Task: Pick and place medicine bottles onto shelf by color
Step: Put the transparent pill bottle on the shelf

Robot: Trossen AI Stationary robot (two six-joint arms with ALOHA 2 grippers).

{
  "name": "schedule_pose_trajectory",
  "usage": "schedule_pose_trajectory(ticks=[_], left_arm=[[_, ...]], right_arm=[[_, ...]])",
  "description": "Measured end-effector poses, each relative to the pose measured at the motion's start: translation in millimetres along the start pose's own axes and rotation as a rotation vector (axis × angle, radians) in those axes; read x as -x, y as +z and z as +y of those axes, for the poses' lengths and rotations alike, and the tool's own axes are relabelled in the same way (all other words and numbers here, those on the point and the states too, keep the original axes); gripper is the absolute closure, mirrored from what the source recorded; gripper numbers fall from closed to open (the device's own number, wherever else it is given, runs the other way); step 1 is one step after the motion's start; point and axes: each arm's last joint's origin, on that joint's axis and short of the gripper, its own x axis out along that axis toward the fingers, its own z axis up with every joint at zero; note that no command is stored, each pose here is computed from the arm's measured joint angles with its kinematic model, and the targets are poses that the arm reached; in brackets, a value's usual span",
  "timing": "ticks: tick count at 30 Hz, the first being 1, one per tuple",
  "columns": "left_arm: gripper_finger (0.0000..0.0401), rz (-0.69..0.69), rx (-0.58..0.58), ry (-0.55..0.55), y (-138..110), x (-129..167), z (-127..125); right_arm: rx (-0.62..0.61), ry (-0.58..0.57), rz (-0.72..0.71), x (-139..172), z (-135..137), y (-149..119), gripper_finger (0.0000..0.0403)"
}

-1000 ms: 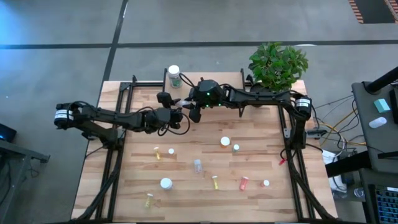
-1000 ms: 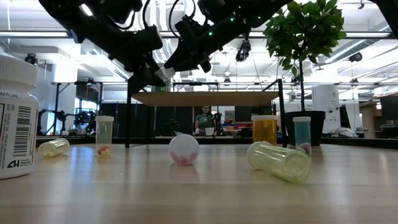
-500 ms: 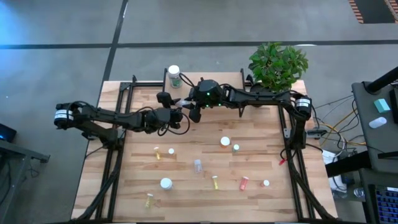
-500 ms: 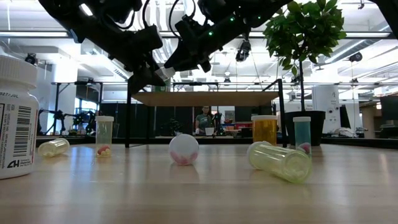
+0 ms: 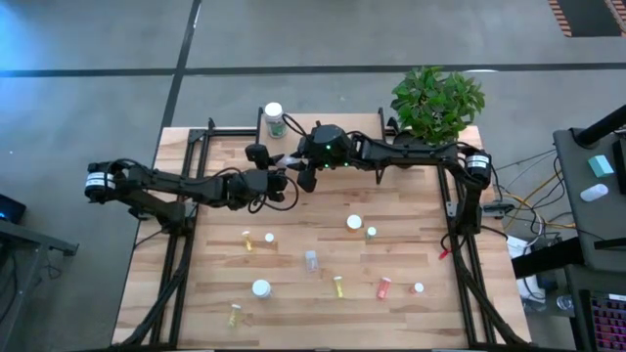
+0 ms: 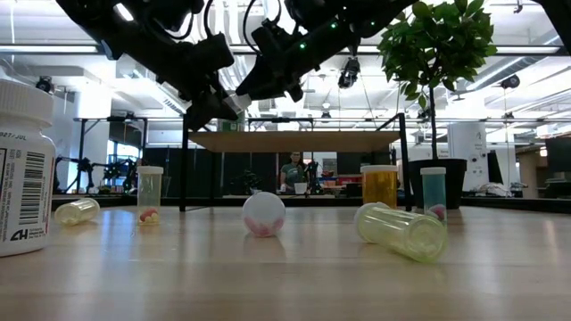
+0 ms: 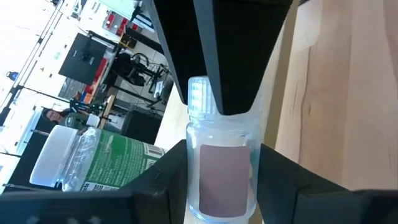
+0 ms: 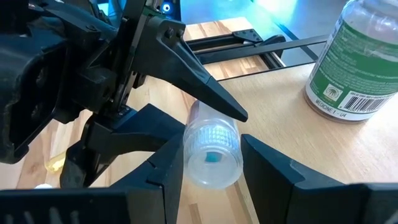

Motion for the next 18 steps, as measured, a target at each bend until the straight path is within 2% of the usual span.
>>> schedule_pose_trajectory(ticks=[6,15,18], left_arm=[[0.0278,-0.007,0.042,0.004,1,1,2],[0.0279,-0.057,0.272,0.025,0,15,20],[0.0279,-0.107,0.373,-0.004,1,21,28]], right_arm=[[0.006,-0.007,-0.012,4,1,4,0.0256],[0.059,-0.024,-0.07,28,3,22,0.0169],[0.085,-0.005,-0.101,44,5,31,0.0151]])
